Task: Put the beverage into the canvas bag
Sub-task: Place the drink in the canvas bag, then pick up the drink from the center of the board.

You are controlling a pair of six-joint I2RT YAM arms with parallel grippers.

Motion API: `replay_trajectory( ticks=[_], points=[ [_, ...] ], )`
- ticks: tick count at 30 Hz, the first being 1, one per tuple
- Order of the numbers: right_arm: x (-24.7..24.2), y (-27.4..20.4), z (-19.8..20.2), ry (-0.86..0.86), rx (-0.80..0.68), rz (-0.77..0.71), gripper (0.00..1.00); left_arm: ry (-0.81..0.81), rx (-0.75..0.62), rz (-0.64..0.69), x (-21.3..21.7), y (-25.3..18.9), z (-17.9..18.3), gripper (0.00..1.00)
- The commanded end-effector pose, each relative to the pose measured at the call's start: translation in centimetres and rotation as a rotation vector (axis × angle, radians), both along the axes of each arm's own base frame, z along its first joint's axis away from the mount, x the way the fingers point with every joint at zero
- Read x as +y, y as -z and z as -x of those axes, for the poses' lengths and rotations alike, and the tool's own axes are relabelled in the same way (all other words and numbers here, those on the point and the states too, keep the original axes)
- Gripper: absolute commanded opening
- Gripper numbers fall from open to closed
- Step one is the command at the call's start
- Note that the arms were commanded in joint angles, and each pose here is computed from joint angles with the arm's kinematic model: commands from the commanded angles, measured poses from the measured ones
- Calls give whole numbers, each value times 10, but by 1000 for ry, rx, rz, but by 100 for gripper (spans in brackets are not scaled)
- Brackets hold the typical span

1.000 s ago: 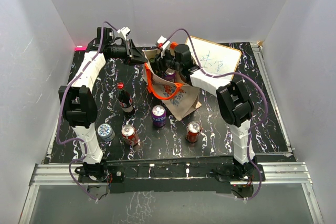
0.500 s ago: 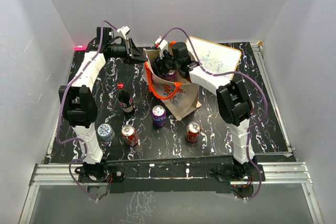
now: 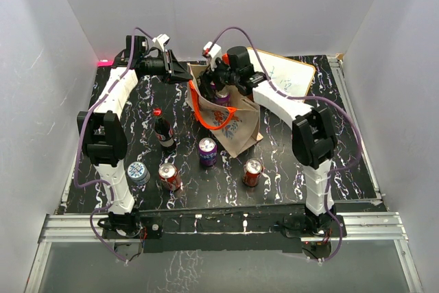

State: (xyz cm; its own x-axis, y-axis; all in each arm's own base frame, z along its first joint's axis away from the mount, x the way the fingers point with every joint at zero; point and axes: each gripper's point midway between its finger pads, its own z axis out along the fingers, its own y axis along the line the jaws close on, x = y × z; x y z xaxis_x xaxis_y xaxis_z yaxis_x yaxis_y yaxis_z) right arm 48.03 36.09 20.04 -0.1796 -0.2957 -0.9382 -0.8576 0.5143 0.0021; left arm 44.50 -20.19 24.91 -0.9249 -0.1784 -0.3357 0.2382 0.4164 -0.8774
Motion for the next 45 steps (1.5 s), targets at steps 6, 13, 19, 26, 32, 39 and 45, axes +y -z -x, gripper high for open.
replay_trajectory(
  ticks=[6,13,19,26,32,39,45],
  points=[
    [-37,-147,14,54,-296,-36,75,0,-51,27,2,-16,-4,9],
    [-112,-204,37,254,-309,-20,75,-6,-62,20,3,-15,0,1],
    [-195,-204,63,485,-283,73,75,-18,-84,14,3,-19,0,0],
    [-314,-149,101,752,-143,200,76,-13,-126,24,3,-35,6,12],
    [-365,-88,157,889,29,315,87,-12,-148,51,2,-43,10,35],
    [-391,-39,192,963,191,364,97,-9,-202,43,3,-49,10,52],
    [-395,-7,197,966,331,353,97,-17,-198,25,4,-43,10,55]
  ],
)
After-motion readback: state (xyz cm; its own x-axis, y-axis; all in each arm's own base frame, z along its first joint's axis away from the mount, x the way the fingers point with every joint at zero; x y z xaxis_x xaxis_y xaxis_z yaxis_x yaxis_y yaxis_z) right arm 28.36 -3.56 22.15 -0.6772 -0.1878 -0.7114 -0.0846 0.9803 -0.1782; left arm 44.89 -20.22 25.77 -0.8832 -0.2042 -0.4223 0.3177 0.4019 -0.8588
